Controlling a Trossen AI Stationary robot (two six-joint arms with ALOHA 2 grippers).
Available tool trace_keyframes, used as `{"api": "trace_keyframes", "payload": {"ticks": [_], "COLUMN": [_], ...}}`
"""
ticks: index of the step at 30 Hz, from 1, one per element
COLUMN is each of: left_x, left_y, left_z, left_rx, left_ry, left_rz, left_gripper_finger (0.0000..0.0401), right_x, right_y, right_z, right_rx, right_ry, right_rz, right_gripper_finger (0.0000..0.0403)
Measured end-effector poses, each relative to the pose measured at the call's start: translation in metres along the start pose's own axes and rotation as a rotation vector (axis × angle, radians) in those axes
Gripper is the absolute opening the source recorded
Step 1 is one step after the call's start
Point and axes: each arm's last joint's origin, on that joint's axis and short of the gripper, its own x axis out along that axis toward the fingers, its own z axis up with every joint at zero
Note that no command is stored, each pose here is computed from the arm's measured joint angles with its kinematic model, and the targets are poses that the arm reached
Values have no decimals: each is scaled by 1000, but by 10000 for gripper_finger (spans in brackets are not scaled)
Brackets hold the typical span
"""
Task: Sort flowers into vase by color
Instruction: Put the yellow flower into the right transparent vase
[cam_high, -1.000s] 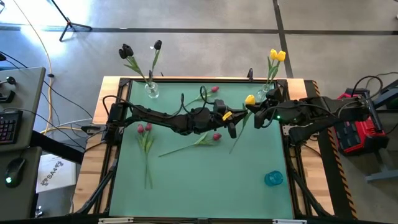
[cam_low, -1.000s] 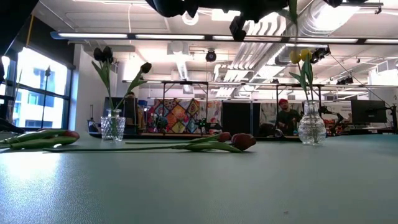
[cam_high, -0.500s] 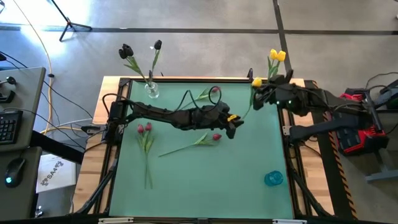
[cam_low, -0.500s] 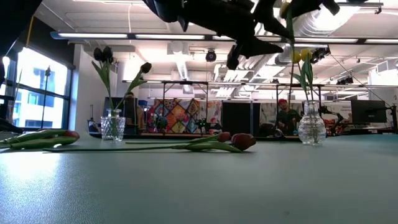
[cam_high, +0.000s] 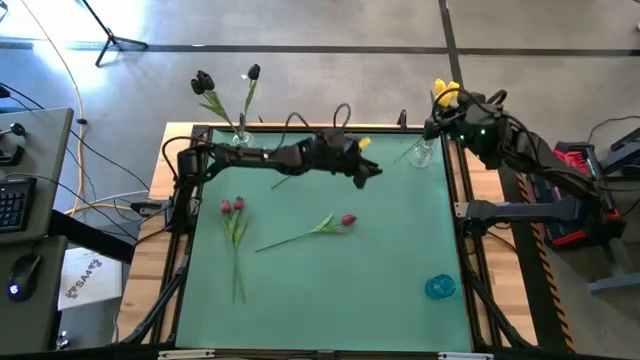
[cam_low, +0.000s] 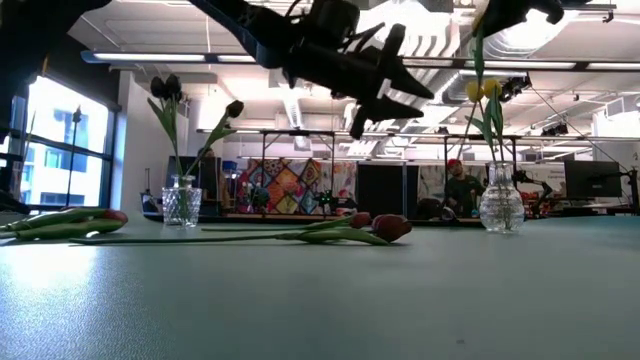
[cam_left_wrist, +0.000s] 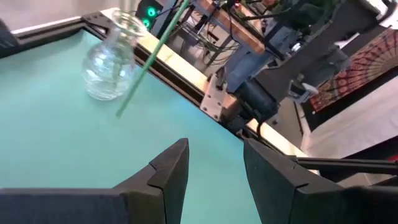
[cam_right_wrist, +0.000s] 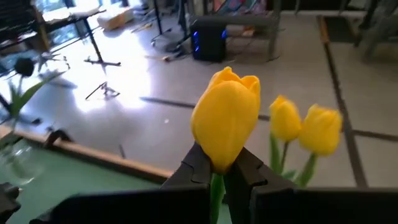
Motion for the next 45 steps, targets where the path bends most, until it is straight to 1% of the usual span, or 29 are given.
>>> {"api": "trace_keyframes", "payload": {"ticks": [4, 7, 11, 15, 19, 22, 24, 28, 33, 39, 45], "left_x": [-6, -9, -12, -13, -14, -15, -15, -15, -15, -15, -15], "left_y": [21, 33, 42, 46, 49, 51, 51, 51, 51, 51, 51], "left_z": [13, 20, 25, 27, 28, 30, 30, 30, 30, 30, 30], "left_rx": [-13, 16, 53, 95, 110, 109, 110, 126, 126, 126, 126], "left_ry": [4, -2, -15, -18, -21, -24, -24, -24, -24, -26, -31], "left_rz": [-15, -6, 11, 20, 25, 29, 29, 29, 29, 32, 41], "left_gripper_finger": [142, 142, 142, 142, 142, 142, 142, 142, 142, 142, 142], "right_x": [6, 9, 14, 22, 22, 14, 8, -4, -13, -4, 16], "right_y": [-7, -14, -21, -26, -26, -27, -28, -33, -38, -34, -23], "right_z": [7, 10, 11, 10, 18, 29, 37, 45, 46, 40, 37], "right_rx": [-12, -31, -32, -56, -51, -29, -39, -71, -81, -116, -145], "right_ry": [-47, -62, -57, -33, -68, -103, -115, -97, -53, 15, 65], "right_rz": [-69, -151, -211, -260, -220, -204, -202, -208, -219, -252, -240], "right_gripper_finger": [3, 3, 3, 3, 3, 3, 3, 3, 3, 3, 3]}}
